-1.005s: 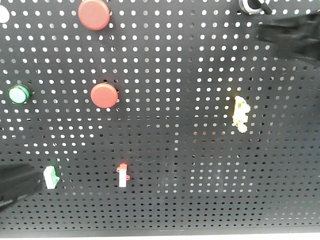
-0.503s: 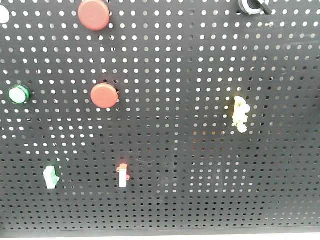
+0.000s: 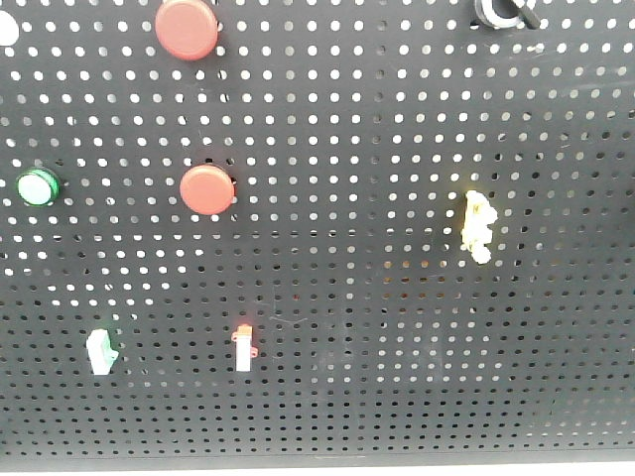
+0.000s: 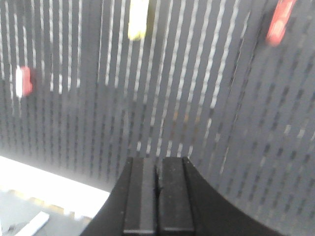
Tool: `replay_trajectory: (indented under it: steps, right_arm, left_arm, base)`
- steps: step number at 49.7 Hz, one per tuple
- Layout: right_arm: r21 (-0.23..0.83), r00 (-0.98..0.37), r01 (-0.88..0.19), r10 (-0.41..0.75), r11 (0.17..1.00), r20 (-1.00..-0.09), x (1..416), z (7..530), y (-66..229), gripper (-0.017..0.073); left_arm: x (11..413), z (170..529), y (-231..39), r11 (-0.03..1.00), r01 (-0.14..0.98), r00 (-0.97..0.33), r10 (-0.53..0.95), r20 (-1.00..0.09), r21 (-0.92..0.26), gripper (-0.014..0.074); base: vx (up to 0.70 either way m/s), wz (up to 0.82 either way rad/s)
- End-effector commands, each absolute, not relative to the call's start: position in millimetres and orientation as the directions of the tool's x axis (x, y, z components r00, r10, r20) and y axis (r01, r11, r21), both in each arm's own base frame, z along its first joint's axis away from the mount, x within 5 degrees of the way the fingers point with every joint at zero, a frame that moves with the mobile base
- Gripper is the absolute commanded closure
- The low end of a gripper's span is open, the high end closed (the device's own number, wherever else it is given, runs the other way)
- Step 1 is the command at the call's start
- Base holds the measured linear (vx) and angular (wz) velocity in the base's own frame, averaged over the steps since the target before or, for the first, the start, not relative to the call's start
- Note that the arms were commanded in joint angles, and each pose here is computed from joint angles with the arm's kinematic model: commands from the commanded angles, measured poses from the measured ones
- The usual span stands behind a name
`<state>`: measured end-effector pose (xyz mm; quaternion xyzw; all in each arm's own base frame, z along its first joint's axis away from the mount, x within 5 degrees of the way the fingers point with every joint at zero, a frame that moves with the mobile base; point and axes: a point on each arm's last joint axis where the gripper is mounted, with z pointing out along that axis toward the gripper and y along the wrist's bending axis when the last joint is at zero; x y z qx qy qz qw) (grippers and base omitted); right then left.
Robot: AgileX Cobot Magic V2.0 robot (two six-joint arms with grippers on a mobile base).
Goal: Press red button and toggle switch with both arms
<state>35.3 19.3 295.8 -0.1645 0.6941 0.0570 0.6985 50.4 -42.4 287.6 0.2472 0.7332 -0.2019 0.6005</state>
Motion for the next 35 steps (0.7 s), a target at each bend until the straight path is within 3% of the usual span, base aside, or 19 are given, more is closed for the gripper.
replay_trajectory:
  steps: [1, 22, 26, 35]
  right_arm:
    - [-0.144, 0.093, -0.269, -0.123, 0.952, -0.988, 37.2, 305.5, 17.1, 0.0562]
    - [-0.144, 0.083, -0.272, -0.126, 0.952, -0.989, 38.1, 302.7, 17.3, 0.0562]
    - [-0.144, 0.083, -0.272, -0.126, 0.952, -0.989, 38.1, 302.7, 17.3, 0.0562]
    - [-0.144, 0.083, -0.272, -0.126, 0.952, -0.989, 38.1, 302.7, 17.3, 0.0562]
  left_arm:
    - [52.0, 300.4, -41.9, 0.807, 0.591, -0.111, 0.062, -0.992, -0.016, 0.0592]
    - [53.9, 294.4, -41.2, 0.817, 0.577, -0.101, 0.077, -0.992, 0.005, 0.0592]
    - [58.5, 286.9, -34.4, 0.866, 0.491, -0.018, 0.123, -0.992, 0.098, 0.0592]
    - [62.3, 246.2, -17.6, 0.960, 0.261, 0.048, 0.091, -0.995, 0.100, 0.0592]
  base:
    - [0.00, 0.00]
    - [0.00, 0.00]
    - [0.00, 0.00]
    - [0.00, 0.00]
